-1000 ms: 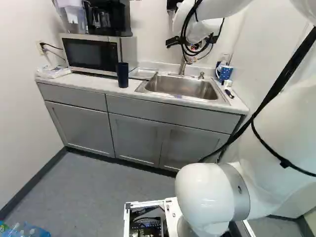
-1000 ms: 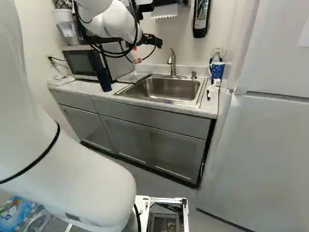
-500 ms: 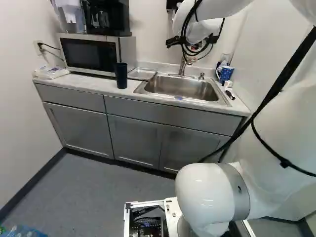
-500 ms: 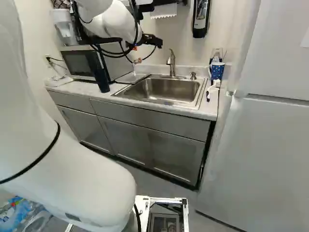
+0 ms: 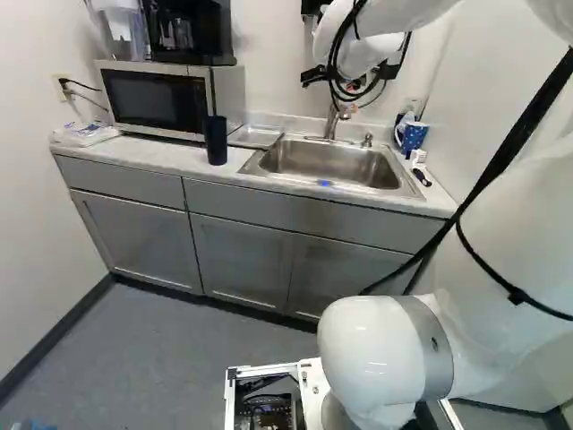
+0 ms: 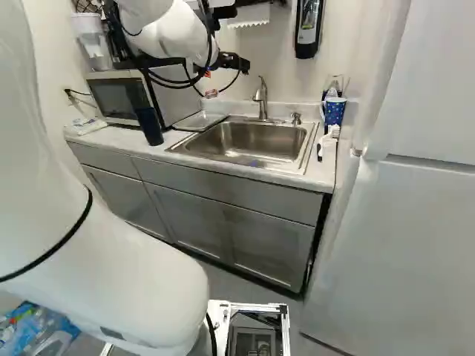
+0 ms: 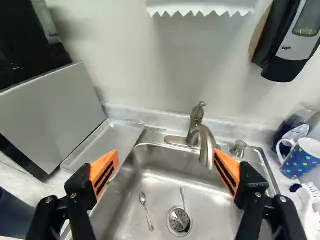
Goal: Rinse the cup and place it in the tray
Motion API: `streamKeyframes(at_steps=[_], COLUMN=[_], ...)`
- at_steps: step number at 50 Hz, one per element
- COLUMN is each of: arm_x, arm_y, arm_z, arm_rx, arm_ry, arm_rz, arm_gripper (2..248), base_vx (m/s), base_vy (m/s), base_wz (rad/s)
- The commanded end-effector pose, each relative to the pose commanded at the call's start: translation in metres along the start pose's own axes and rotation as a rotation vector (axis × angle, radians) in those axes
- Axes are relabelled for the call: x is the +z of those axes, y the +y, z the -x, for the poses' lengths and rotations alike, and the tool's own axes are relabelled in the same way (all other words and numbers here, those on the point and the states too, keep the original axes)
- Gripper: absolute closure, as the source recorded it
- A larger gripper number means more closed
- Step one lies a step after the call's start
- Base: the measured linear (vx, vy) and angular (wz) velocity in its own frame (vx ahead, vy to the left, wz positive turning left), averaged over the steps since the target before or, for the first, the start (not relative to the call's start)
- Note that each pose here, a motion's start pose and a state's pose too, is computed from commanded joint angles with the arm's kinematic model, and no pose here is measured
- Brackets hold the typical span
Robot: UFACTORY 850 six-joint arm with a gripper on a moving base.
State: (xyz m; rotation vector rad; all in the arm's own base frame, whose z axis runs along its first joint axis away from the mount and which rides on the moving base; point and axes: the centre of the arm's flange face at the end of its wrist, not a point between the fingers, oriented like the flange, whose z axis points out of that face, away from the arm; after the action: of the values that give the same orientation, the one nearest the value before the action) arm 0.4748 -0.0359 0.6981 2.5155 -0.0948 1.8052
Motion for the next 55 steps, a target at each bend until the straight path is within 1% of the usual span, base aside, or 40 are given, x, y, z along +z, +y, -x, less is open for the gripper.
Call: streamKeyframes(at_steps=[24,42,55], arm_x=[0.001,0.001,0.012], arm_y=[0.0,0.0,-0.001], arm_z=[0.0,0.0,-0.004], arm_rx=[0.0,0.0,0.0], arm_ry=[0.0,0.0,-0.002], arm_rz=[0.0,0.0,-0.001], arm_gripper=[3,3,3], base_vx=[0.086,-0.003,0.0], base_vy=[-0.02,0.0,0.0], base_wz=[0.003,0.001,0.0])
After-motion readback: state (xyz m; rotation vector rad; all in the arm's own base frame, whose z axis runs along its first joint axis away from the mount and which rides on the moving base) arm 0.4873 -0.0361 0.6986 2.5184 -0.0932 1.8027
